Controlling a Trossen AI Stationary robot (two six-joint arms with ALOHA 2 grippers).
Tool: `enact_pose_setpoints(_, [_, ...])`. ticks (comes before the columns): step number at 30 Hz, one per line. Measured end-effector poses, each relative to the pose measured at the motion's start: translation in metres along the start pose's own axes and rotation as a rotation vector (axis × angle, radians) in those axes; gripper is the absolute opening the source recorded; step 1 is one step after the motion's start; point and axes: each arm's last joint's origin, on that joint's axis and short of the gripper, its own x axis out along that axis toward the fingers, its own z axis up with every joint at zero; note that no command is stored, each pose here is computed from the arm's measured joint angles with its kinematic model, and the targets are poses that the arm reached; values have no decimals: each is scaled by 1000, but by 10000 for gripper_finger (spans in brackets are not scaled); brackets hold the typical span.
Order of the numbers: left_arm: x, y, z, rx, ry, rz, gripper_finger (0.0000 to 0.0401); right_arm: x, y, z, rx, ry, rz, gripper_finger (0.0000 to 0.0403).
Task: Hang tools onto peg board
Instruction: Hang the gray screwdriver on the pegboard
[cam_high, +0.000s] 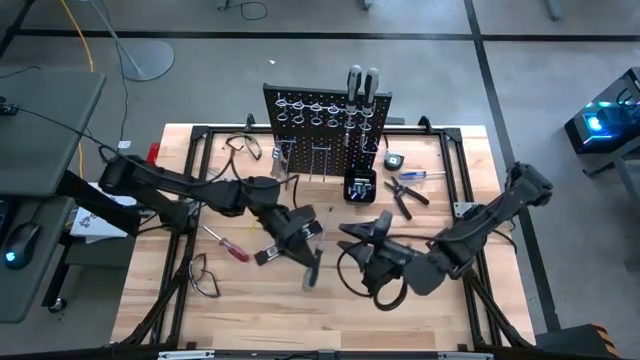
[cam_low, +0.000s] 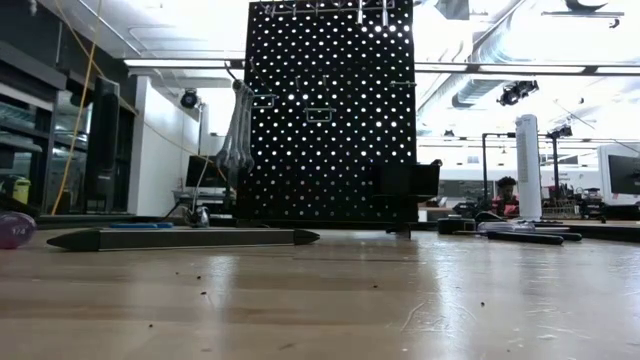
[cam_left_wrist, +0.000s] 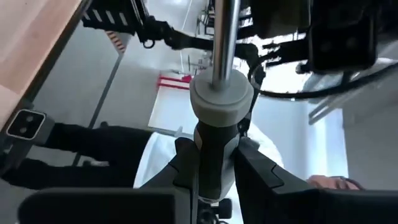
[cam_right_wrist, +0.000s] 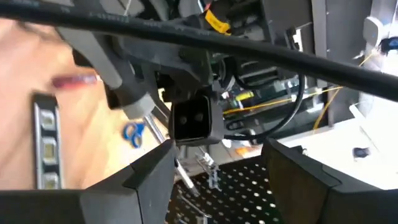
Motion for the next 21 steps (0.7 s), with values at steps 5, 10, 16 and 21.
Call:
enact_pose_setpoints(5, [6,-2,4,8,-18,-70,56,2,2,-3,-16,14,18,232])
enact_pose_setpoints(10, [6,-9,3,45,-66,-133,56,2,7,-6,-47,7,73,232])
enact_pose_setpoints(16, [5,-10,6,54,-109,-147,56,2,9,-4,-76,-73,150,232])
enact_pose_setpoints(21, [5,-10,6,58,-98,-146,56,11,5,-6,-98,-101,165,232])
